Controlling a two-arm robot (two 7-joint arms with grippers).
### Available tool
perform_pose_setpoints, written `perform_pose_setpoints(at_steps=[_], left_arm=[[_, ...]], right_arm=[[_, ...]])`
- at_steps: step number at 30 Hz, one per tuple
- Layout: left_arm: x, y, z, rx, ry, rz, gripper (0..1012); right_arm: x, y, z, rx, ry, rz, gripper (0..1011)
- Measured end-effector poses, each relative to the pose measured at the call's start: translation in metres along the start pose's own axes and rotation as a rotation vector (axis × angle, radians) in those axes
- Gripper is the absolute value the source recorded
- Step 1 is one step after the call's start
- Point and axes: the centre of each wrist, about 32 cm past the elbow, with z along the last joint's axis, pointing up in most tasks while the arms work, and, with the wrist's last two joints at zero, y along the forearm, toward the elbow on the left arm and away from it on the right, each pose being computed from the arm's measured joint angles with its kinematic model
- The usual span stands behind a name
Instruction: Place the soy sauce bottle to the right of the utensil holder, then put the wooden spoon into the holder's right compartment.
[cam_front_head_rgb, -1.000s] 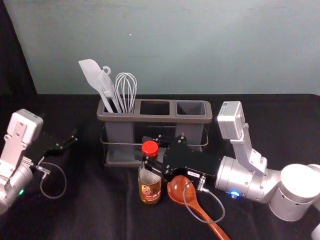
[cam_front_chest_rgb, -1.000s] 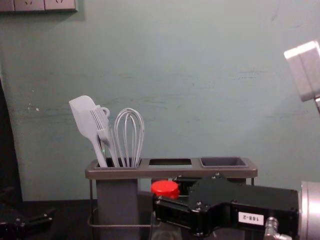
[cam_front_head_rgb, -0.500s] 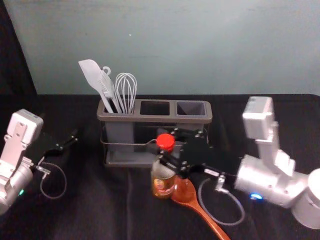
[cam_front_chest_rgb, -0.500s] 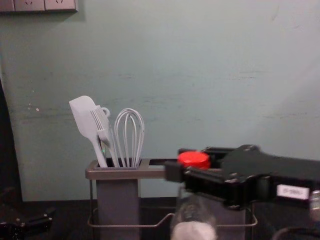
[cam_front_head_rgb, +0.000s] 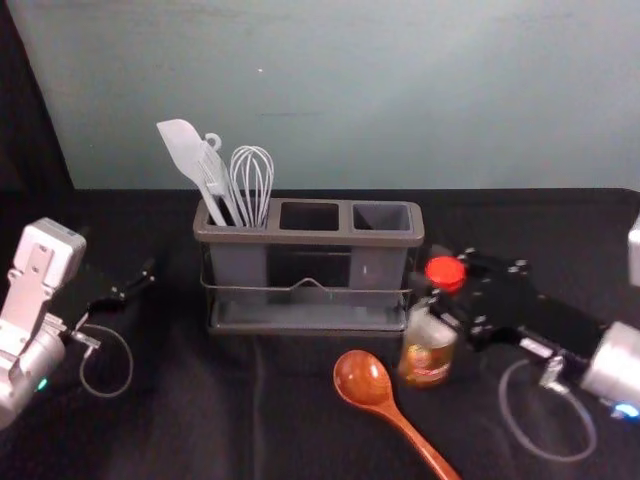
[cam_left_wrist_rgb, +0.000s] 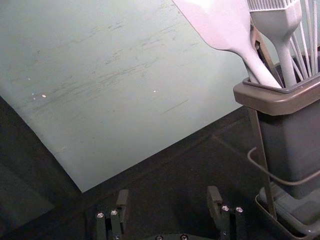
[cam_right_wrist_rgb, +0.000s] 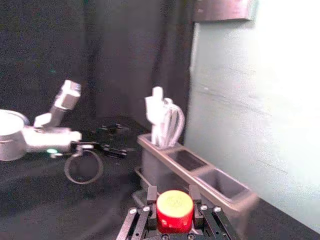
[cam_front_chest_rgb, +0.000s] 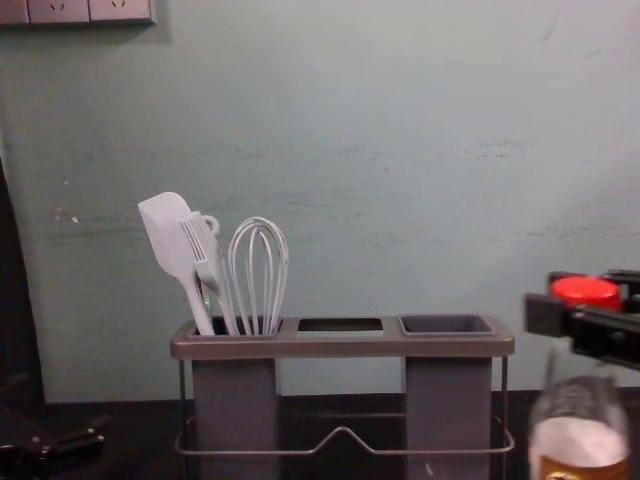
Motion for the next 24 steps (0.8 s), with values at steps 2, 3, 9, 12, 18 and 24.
perform_pose_setpoints(at_steps=[2, 3, 9, 12, 18, 24], left_arm=[[0.0, 0.0, 0.0, 0.0, 0.0, 0.0, 1012], [0.0, 0.0, 0.0, 0.0, 0.0, 0.0, 1011], [0.0, 0.0, 0.0, 0.0, 0.0, 0.0, 1011], [0.0, 0.0, 0.0, 0.0, 0.0, 0.0, 1012], [0.0, 0.0, 0.0, 0.0, 0.0, 0.0, 1012], [0.0, 0.0, 0.0, 0.0, 0.0, 0.0, 1011]], right_arm=[[0.002, -0.005, 0.0, -0.006, -0.002, -0.022, 382], [0.004, -0.009, 0.0, -0.014, -0.002, -0.042, 382], [0.011, -0.018, -0.001, -0.032, -0.005, -0.099, 381], [0.017, -0.019, -0.004, -0.047, -0.005, -0.125, 381], [0.033, -0.015, -0.012, -0.073, 0.004, -0.177, 381], [0.042, -0.01, -0.017, -0.075, 0.005, -0.204, 382]])
